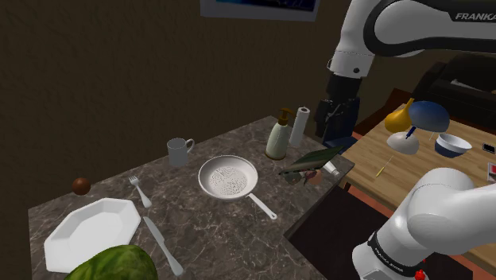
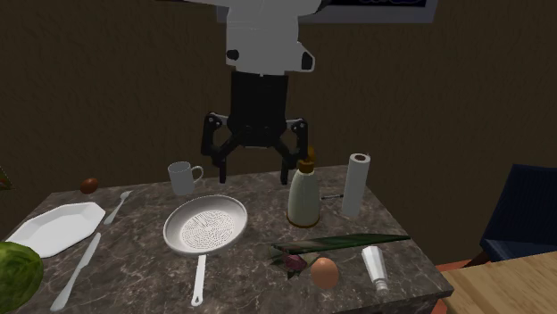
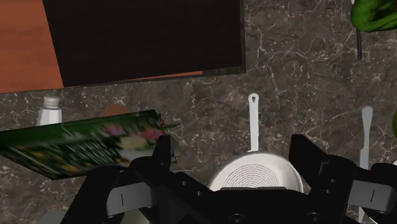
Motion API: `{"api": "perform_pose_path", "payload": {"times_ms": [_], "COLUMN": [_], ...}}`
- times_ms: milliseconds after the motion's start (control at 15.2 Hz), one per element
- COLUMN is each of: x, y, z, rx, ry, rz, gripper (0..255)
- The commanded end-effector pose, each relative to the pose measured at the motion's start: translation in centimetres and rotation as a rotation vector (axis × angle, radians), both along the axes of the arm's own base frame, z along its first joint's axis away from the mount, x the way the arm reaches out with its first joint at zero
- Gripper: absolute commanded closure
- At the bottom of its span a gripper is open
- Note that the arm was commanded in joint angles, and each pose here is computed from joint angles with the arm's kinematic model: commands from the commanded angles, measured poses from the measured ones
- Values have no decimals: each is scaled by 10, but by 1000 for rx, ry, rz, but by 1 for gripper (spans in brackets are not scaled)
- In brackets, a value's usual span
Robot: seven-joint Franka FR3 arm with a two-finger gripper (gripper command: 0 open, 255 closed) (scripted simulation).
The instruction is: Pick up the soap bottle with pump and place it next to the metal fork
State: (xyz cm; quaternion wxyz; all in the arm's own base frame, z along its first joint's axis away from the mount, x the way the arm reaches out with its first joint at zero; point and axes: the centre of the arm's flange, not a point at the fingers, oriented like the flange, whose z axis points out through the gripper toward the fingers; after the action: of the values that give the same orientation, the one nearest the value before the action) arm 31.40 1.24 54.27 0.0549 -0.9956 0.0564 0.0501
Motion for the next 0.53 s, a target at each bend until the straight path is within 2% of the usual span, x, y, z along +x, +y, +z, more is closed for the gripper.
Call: {"api": "perform_pose_path", "payload": {"times_ms": [0, 462], "x": [0, 64], "y": [0, -45], "z": [0, -28], "rx": [0, -33], "ry": [0, -47], "rz": [0, -20], "gripper": [0, 0]}}
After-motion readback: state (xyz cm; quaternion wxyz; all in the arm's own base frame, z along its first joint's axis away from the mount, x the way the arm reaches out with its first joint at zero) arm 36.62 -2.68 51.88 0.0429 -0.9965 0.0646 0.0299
